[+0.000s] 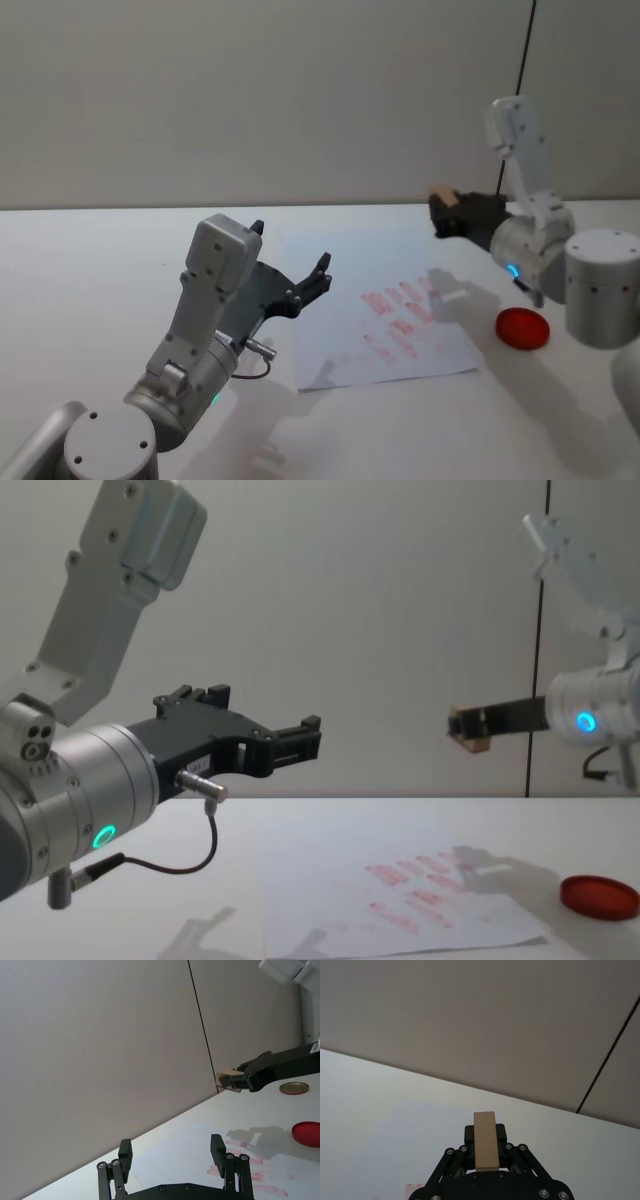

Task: Use the one hand to pick up the stamp and affix it onto the A4 paper.

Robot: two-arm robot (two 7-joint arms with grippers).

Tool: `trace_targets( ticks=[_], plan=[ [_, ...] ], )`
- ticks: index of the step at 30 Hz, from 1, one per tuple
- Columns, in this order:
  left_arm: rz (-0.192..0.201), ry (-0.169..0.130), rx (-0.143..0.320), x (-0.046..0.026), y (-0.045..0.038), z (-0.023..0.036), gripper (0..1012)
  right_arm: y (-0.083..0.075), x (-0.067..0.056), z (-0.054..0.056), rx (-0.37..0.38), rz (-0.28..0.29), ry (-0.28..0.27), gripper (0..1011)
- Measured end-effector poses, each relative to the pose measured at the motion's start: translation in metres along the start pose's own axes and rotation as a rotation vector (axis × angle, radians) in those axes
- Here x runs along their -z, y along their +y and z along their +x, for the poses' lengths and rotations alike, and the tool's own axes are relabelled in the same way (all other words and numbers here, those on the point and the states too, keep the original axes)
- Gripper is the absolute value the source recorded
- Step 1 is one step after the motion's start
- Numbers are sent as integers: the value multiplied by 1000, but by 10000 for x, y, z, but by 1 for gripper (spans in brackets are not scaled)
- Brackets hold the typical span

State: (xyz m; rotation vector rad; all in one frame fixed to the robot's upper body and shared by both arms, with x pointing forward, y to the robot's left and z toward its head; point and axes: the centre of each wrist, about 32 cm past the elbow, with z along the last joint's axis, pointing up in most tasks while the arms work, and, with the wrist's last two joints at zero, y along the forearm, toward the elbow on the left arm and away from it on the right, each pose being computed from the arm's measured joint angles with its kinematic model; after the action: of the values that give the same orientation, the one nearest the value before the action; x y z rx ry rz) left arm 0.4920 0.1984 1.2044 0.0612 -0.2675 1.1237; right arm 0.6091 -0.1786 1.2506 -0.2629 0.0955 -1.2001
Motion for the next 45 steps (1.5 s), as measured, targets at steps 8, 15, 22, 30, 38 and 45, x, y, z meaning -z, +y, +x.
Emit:
trace_targets(
  ticks=[8, 15, 22, 30, 38, 45],
  plan=[
    [0, 0, 0, 0, 0, 0, 993, -259, 13, 80, 60, 26, 24, 224],
    [0, 0, 0, 0, 0, 0, 993, -446, 80, 134, 95, 18, 45, 224],
    [0, 0, 0, 0, 0, 0, 993, -623, 215, 165, 119, -18, 66, 224],
    [0, 0, 0, 0, 0, 0, 993, -762, 416, 166, 128, -80, 90, 224],
    [0, 0, 0, 0, 0, 0, 993, -773, 522, 161, 130, -122, 101, 224],
    [0, 0, 0, 0, 0, 0, 993, -741, 622, 172, 139, -161, 114, 224]
  ],
)
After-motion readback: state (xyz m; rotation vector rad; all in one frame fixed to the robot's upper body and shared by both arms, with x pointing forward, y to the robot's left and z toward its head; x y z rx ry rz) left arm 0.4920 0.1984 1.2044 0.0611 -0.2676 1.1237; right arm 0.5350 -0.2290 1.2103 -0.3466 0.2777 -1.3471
